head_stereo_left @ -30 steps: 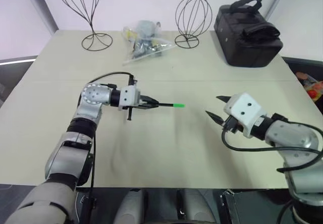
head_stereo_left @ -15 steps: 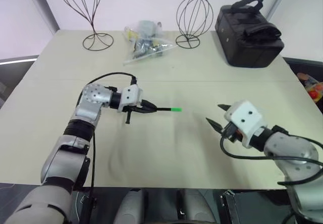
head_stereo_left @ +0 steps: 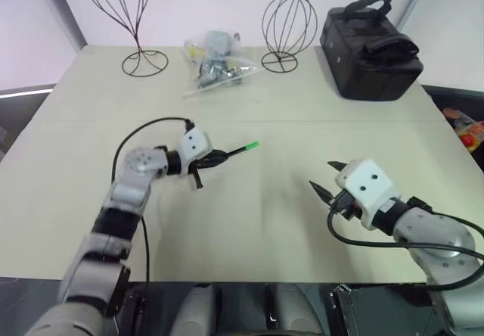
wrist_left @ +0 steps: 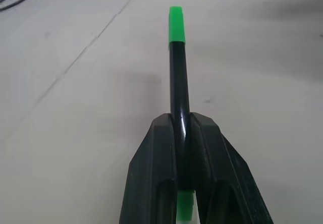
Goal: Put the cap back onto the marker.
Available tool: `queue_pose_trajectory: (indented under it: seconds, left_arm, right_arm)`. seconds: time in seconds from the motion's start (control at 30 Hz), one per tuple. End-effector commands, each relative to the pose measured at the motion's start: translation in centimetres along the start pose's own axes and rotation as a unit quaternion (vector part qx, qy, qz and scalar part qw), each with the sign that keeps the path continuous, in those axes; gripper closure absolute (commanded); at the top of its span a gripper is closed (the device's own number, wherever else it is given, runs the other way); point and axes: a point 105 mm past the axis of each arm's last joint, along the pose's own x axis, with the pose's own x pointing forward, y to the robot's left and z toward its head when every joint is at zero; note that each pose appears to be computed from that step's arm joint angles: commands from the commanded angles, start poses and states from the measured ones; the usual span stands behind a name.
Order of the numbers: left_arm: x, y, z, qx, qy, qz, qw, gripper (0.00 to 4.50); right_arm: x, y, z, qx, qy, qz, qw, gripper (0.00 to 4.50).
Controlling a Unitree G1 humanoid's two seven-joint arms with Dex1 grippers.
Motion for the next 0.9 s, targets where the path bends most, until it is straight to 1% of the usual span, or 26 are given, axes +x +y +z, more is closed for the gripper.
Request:
queue_pose_trajectory:
  seconds: [0.03, 0.07, 0.17, 0.33, 0.47, 0.57, 0.8, 0.9]
  left_arm:
    - [-1.6, 0.6, 2.0, -0.018, -0.021, 0.092, 0.995, 4.5]
    - [-2.1, 0.2, 1.8, -0.031, -0.015, 0.11, 0.993, 4.5]
    - [-3.6, 0.2, 1.2, -0.055, 0.005, 0.165, 0.985, 4.5]
    - [-5.8, 0.0, -0.1, -0.082, 0.047, 0.21, 0.973, 4.5]
    - [-6.9, -0.6, -1.4, -0.11, 0.084, 0.222, 0.965, 4.5]
    - [-7.4, -0.9, -1.8, -0.116, 0.099, 0.222, 0.963, 4.5]
    - [-7.4, -1.1, -2.4, -0.132, 0.117, 0.222, 0.959, 4.5]
    - [-7.3, -1.4, -3.0, -0.145, 0.132, 0.216, 0.956, 4.5]
  right_arm:
    - [0.0, 0.4, 1.1, -0.009, -0.024, 0.001, 1.0, 1.79]
    - [0.1, 0.5, 1.1, -0.009, -0.025, 0.004, 1.0, 1.79]
    - [0.1, 0.7, 1.2, -0.01, -0.026, 0.012, 1.0, 1.79]
    - [0.0, 1.1, 1.6, -0.005, -0.038, 0.039, 0.998, 1.79]
    - [-0.1, 2.0, 2.6, 0.003, -0.064, 0.073, 0.995, 1.79]
    - [-0.2, 2.6, 3.1, 0.007, -0.076, 0.1, 0.992, 1.79]
    - [-0.1, 3.2, 3.2, 0.004, -0.075, 0.143, 0.987, 1.79]
    - [-0.2, 3.7, 3.3, -0.001, -0.074, 0.164, 0.984, 1.79]
